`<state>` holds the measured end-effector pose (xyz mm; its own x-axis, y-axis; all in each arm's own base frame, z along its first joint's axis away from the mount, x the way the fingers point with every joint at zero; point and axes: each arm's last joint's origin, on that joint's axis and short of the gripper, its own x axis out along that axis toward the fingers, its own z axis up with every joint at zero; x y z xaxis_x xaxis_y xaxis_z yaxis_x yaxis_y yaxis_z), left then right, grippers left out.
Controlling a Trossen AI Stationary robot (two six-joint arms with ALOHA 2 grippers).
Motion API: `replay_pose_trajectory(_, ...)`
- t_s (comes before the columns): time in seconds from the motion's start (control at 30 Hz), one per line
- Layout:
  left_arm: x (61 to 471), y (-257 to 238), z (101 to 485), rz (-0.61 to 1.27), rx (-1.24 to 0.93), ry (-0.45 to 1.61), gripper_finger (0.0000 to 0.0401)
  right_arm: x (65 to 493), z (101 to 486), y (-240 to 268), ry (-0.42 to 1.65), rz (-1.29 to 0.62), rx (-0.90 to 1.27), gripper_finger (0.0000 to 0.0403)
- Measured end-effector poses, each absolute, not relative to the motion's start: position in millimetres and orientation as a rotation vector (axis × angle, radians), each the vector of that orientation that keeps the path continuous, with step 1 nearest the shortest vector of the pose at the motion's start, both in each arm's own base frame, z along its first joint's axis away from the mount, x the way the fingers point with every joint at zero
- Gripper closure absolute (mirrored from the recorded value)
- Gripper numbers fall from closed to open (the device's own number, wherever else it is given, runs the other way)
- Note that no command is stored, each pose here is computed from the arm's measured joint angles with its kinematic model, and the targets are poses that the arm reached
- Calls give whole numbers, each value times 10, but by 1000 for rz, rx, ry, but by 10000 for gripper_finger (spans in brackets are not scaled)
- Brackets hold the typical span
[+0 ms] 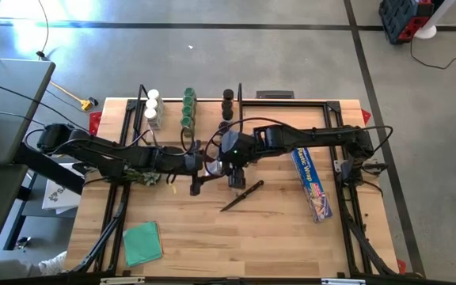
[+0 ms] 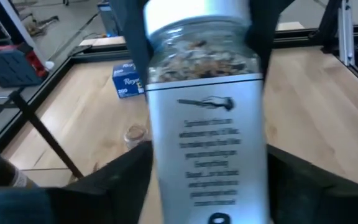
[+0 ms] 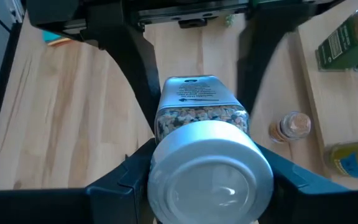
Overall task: Shelf spices
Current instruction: Put the white lid seasoning bottle on the shelf
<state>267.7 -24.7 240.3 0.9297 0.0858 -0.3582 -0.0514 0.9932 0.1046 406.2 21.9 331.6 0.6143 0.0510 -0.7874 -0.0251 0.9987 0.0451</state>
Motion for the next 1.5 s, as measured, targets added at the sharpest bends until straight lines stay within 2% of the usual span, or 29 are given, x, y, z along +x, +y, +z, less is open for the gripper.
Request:
replay_pose_trajectory(0.1,2680,-242,2407,72,92,371,211,4059,3314,217,912,38,22,221)
replay_pose_trajectory(0.23,2660,-235,2472,79,108,344,214,4033,3354,233,902,35,4,218)
replay_pose_trajectory(0.4,2478,-245,2841,55,115,140,214,3815,3664,339,820,-20,-2,120)
replay_pose_trajectory(0.53,2293,-319,3005,-5,100,-51,214,3699,3924,525,669,-52,-81,88)
replay_pose_trajectory(0.7,2112,-447,3137,-116,60,-352,214,3821,4082,865,414,-19,-204,83)
replay_pose_trajectory(0.93,2041,-612,3207,-147,111,-514,214,4137,4087,1019,149,-41,-147,81)
replay_pose_trajectory(1.3,2054,-631,3211,-107,117,-556,214,4332,3946,905,126,-23,-113,82)
replay_pose_trajectory(1.5,2104,-595,3182,-93,100,-547,214,4341,3899,893,160,-58,-94,119)
